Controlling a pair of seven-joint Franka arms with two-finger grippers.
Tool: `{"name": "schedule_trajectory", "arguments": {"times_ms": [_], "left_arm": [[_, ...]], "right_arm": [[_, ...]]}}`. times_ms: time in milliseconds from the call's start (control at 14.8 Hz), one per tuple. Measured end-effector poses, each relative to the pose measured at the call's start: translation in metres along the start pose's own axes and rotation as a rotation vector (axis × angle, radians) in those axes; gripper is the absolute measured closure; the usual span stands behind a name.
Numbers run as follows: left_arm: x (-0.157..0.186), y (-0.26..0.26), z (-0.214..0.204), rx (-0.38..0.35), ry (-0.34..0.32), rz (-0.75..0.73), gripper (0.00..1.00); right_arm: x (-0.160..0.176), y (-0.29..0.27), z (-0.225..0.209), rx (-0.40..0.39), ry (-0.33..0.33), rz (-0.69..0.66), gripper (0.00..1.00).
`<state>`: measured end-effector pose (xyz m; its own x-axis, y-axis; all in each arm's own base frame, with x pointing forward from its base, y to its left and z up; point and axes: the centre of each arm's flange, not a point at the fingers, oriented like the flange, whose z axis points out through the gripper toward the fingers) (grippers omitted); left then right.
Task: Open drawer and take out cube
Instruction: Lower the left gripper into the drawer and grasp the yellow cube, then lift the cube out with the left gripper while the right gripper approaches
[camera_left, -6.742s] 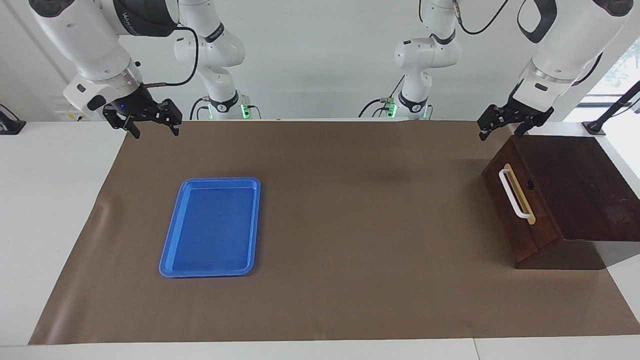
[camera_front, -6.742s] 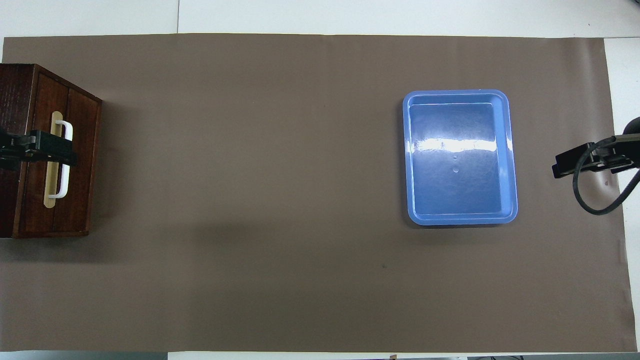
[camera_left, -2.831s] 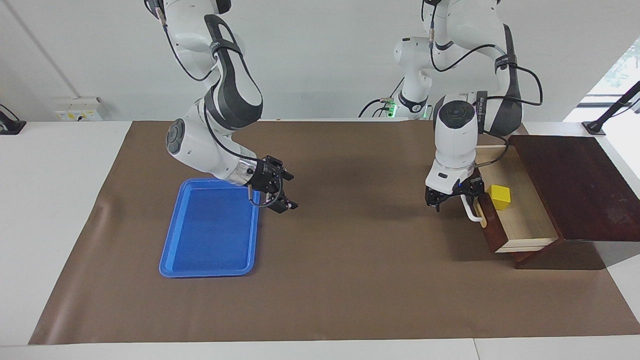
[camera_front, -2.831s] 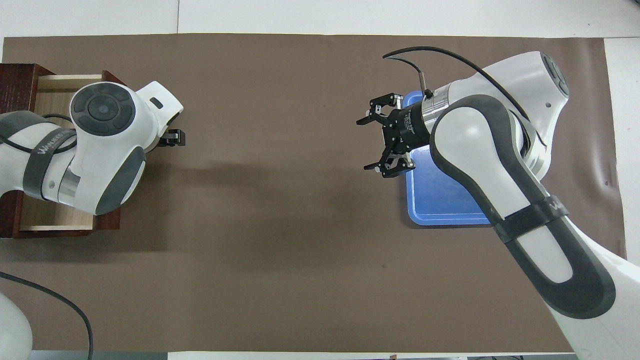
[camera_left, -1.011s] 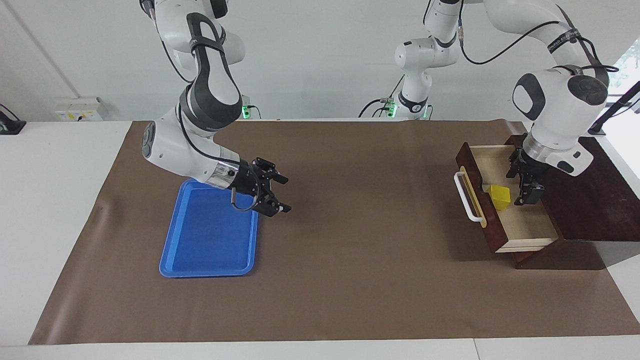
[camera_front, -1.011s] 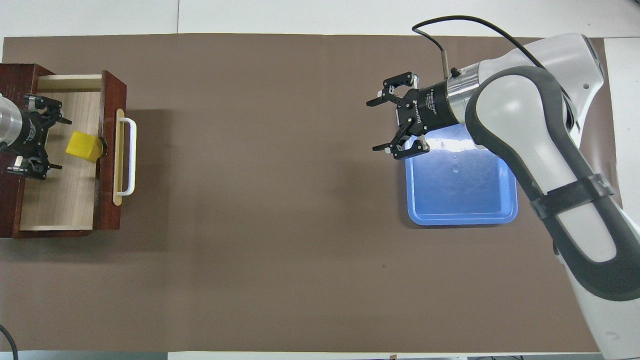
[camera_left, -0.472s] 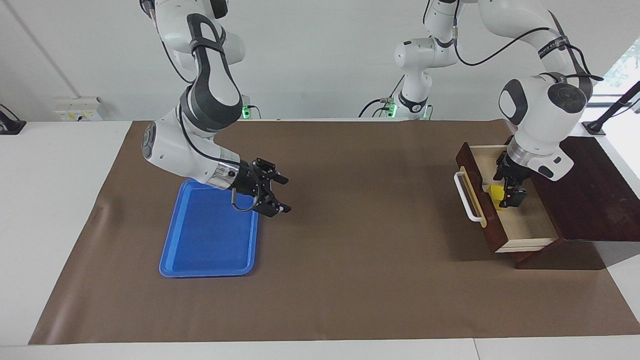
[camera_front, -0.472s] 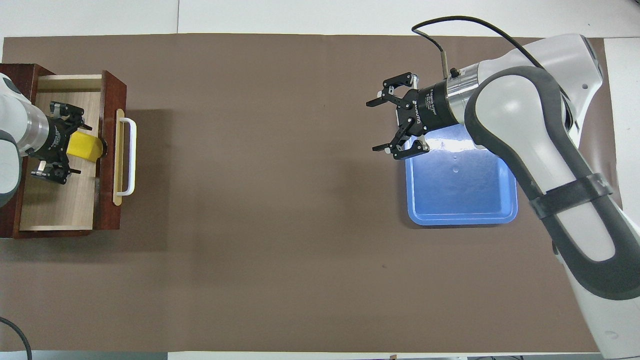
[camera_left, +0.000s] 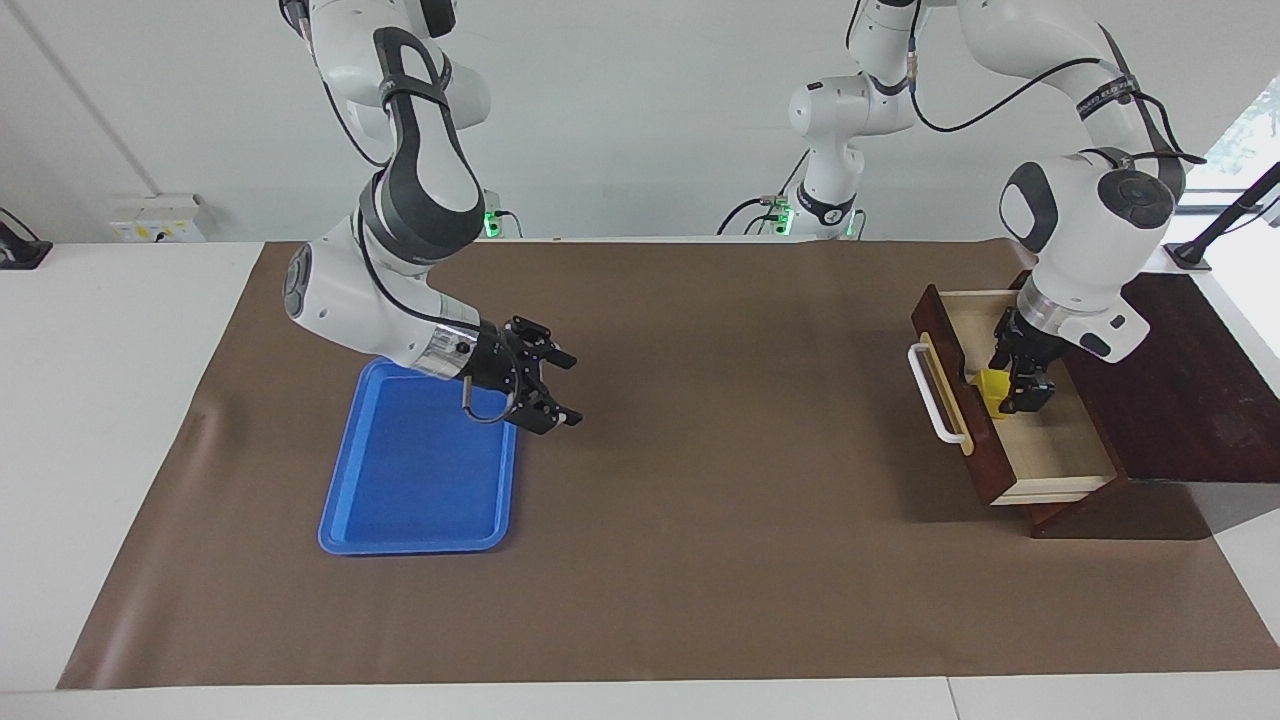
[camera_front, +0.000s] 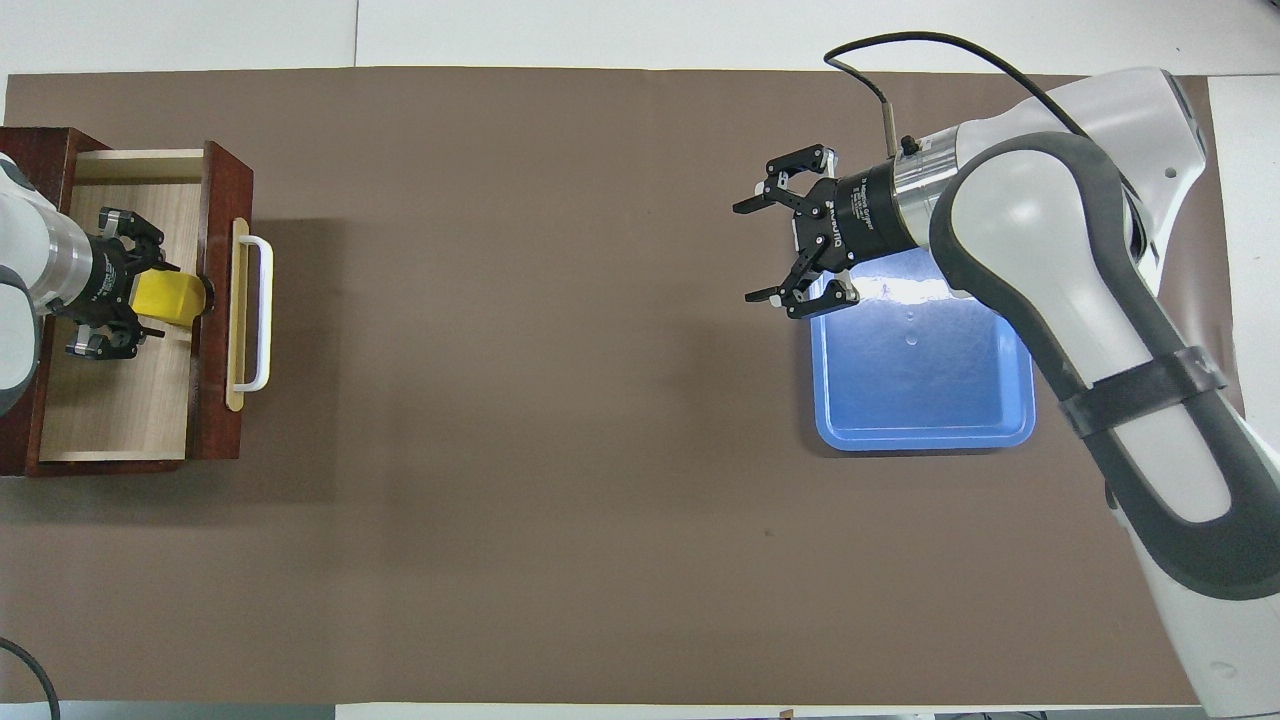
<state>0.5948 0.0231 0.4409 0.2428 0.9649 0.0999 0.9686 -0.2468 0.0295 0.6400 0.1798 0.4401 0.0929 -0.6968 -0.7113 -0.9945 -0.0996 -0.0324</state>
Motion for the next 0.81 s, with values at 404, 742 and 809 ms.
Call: {"name": "schedule_trajectory", "arguments": {"times_ms": [404, 742, 809], "left_arm": [[0.0, 0.008, -0.017, 0.0, 0.001, 0.004, 0.45], [0.008, 0.026, -0.096, 0.043, -0.004, -0.006, 0.45], [0.0, 0.026, -0.103, 0.058, -0.009, 0.003, 0.45]], "right_arm": [[0.0, 0.0, 0.0, 0.0, 0.0, 0.0, 0.07], [0.002, 0.0, -0.002, 0.002, 0.0, 0.004, 0.07], [0.003, 0.0, -0.003, 0.002, 0.0, 0.005, 0.07]]}}
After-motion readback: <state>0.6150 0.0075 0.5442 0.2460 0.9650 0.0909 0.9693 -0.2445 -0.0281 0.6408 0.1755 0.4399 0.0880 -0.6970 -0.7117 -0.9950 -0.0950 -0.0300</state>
